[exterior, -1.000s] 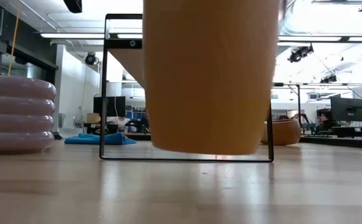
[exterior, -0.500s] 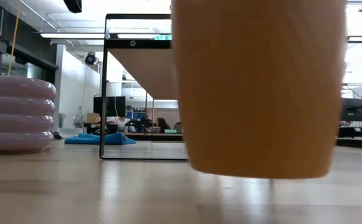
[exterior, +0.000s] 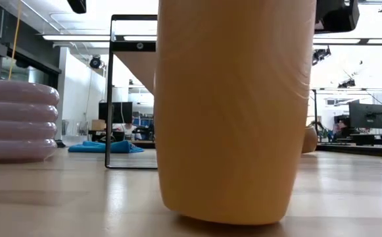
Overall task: Stack small to large cups/mugs on shelf
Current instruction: Put the yellow cup on the shelf
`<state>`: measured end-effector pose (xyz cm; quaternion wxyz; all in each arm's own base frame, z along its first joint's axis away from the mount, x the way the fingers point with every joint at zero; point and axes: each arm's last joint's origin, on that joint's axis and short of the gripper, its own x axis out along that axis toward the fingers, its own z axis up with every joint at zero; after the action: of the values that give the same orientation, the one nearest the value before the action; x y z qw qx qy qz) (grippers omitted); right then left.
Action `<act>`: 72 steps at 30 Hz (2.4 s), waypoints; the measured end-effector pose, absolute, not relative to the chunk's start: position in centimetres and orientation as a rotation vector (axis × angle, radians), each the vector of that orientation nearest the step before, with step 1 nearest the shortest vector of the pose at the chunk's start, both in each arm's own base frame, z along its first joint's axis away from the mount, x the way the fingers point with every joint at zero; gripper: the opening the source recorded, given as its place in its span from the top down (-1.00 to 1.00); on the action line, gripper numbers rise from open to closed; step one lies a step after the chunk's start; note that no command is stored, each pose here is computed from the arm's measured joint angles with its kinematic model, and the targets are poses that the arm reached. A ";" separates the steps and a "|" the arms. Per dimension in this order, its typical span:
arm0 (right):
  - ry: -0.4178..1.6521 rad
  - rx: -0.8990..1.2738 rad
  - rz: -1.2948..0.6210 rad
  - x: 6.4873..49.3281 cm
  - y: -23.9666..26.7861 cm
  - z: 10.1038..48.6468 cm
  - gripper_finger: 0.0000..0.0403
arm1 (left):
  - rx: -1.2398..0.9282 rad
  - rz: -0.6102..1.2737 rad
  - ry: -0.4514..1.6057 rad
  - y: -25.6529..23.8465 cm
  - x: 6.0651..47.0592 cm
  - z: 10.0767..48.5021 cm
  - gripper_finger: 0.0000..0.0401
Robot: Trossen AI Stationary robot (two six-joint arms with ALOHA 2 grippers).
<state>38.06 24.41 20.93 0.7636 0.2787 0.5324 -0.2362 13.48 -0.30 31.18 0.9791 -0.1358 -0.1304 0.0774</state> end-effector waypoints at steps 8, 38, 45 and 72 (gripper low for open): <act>1.149 0.620 -0.510 38.2 24.5 21.0 1.00 | -0.274 0.155 -0.267 -0.3 13.5 31.2 0.20; 1.076 0.514 -0.364 36.8 23.7 26.1 0.08 | -0.274 0.155 -0.267 -0.3 13.5 31.2 0.20; 0.997 0.453 -0.235 32.3 22.9 33.0 0.08 | -0.274 0.155 -0.267 -0.3 13.5 31.2 0.20; 0.090 0.626 -0.048 17.6 4.9 32.8 0.30 | -0.272 0.156 -0.254 -0.3 13.5 31.1 0.20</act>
<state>17.55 4.93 32.80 0.9501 0.3080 0.0440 -0.0234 13.50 -0.31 31.09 0.9797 -0.1351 -0.1260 0.0777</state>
